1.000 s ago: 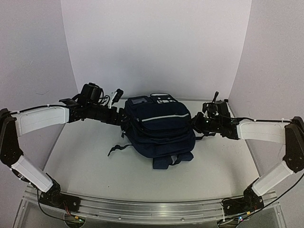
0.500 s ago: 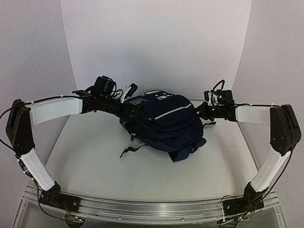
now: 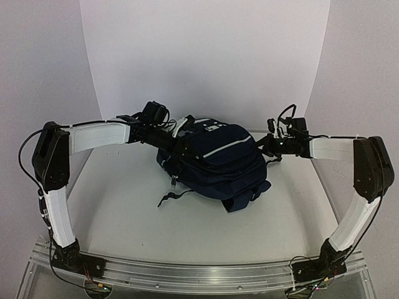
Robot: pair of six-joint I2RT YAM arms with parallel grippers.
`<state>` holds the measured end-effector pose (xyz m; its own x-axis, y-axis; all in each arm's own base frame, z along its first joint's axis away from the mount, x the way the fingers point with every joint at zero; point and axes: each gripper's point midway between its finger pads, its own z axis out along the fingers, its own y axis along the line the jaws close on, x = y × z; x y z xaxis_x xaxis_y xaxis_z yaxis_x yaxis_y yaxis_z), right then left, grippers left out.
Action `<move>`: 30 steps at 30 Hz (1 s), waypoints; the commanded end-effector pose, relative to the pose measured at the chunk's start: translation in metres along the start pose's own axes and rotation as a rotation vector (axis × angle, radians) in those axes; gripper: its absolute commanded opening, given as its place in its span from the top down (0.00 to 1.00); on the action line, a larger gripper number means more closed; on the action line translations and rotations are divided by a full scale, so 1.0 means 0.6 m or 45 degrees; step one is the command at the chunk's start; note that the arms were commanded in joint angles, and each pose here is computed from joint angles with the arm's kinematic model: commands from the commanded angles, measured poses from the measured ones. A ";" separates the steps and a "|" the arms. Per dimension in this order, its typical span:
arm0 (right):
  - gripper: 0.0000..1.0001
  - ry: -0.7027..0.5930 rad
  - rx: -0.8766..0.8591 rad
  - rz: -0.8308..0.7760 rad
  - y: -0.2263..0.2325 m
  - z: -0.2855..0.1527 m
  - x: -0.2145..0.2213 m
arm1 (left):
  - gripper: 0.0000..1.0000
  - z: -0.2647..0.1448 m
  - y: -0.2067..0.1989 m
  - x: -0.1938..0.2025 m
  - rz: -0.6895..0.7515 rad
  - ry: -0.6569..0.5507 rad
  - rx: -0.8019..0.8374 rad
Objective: Pack the student bag
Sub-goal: Adjust the student bag at the center of the board.
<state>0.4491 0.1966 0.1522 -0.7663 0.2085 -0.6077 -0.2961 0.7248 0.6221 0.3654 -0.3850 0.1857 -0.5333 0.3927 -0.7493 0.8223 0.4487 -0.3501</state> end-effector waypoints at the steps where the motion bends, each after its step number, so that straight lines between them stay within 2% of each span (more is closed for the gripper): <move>1: 1.00 0.060 0.021 -0.031 -0.007 0.004 0.013 | 0.48 -0.007 -0.028 -0.023 0.006 -0.026 0.109; 6: 1.00 0.070 0.014 -0.027 -0.008 0.009 0.013 | 0.49 -0.008 -0.044 -0.009 -0.056 0.010 0.183; 12: 1.00 0.069 0.019 -0.026 -0.010 0.010 0.012 | 0.56 -0.030 -0.099 -0.006 -0.132 0.018 0.408; 19: 1.00 0.076 0.026 -0.016 -0.014 0.012 0.016 | 0.60 -0.075 -0.150 -0.015 -0.141 -0.075 0.563; 21: 1.00 0.076 0.025 -0.013 -0.014 0.012 0.016 | 0.59 -0.070 -0.131 -0.009 -0.140 -0.071 0.470; 23: 1.00 0.077 0.021 -0.012 -0.012 0.011 0.016 | 0.58 -0.063 -0.095 -0.006 -0.126 -0.078 0.285; 27: 1.00 0.068 0.021 -0.019 -0.008 0.006 0.014 | 0.54 -0.074 -0.046 -0.024 -0.009 -0.159 0.011; 30: 1.00 0.063 0.022 -0.020 -0.007 0.003 0.012 | 0.52 -0.074 -0.019 -0.032 0.069 -0.169 -0.119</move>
<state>0.4496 0.1968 0.1531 -0.7750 0.2000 -0.5994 -0.2958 0.7234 0.6238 0.3258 -0.3763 0.2068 -0.5992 0.3237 -0.7323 0.7912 0.3792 -0.4798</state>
